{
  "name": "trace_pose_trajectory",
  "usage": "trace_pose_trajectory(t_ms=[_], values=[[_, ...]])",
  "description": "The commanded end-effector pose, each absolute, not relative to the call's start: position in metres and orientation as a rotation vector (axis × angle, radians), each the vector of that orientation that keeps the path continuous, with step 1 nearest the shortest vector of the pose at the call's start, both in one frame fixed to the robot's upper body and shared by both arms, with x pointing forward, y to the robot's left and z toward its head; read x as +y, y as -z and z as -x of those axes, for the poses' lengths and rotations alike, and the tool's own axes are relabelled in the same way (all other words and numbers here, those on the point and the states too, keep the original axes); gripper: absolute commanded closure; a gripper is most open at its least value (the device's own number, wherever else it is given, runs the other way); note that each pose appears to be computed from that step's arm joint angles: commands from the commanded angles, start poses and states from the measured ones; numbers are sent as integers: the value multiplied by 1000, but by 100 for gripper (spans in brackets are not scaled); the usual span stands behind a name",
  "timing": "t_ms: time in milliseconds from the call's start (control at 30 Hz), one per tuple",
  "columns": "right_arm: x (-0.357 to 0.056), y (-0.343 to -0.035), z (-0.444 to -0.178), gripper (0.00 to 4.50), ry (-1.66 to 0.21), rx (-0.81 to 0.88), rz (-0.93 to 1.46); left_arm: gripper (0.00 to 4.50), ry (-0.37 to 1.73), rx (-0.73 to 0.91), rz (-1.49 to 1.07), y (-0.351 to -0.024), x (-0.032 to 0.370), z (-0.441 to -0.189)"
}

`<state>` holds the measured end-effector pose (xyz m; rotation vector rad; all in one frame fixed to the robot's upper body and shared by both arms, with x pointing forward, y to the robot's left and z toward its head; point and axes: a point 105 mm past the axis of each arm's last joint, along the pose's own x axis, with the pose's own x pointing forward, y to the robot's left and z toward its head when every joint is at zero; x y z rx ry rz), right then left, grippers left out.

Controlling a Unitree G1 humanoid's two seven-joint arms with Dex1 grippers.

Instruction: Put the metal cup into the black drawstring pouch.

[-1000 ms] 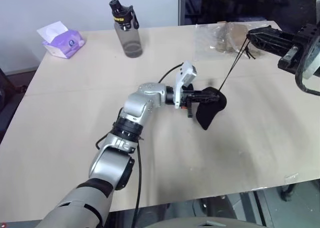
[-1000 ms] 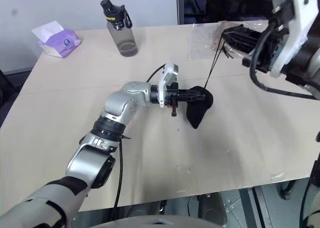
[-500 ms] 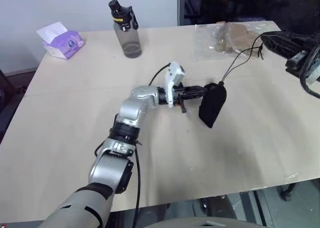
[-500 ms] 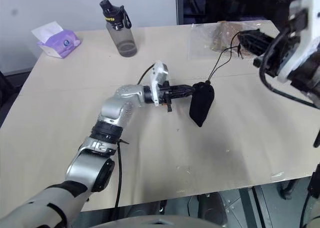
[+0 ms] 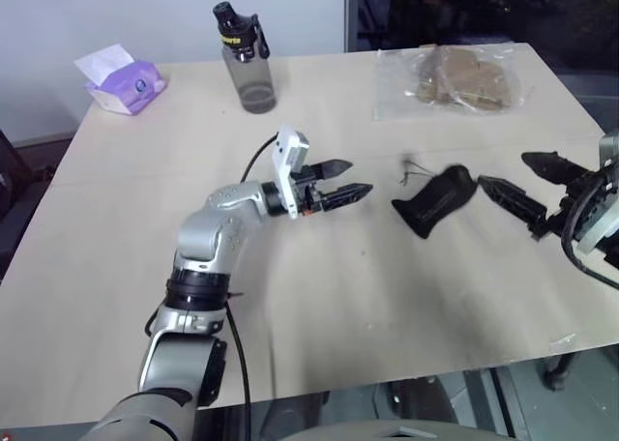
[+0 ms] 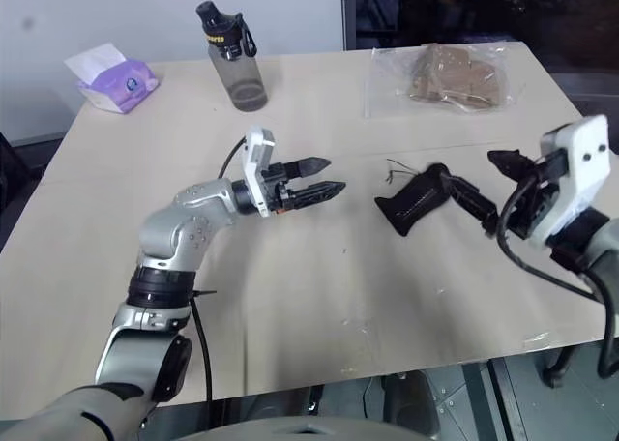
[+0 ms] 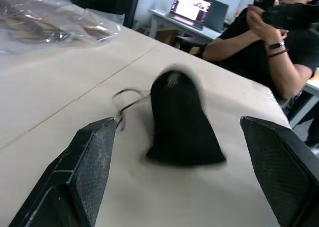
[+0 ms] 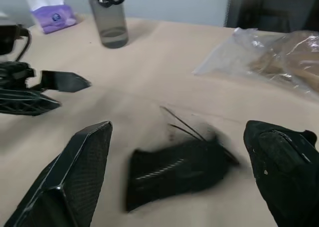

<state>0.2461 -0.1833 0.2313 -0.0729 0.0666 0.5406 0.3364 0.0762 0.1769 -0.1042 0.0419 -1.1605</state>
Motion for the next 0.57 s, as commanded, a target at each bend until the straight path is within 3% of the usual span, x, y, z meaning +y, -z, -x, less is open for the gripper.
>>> trace_pose_trajectory(t_ms=[33,233,433,567], values=[[-171,-212,-236,8,-561,89,128,34,1108,-40,61,-186,87,-327],[-197,-173,-225,2,-350,103,175,17,922,-14,110,-172,125,-311],[-213,-140,-190,2,-327,158,204,17,714,51,61,-149,172,-279],[-227,-133,-182,2,-337,161,235,17,611,91,68,-137,195,-258]])
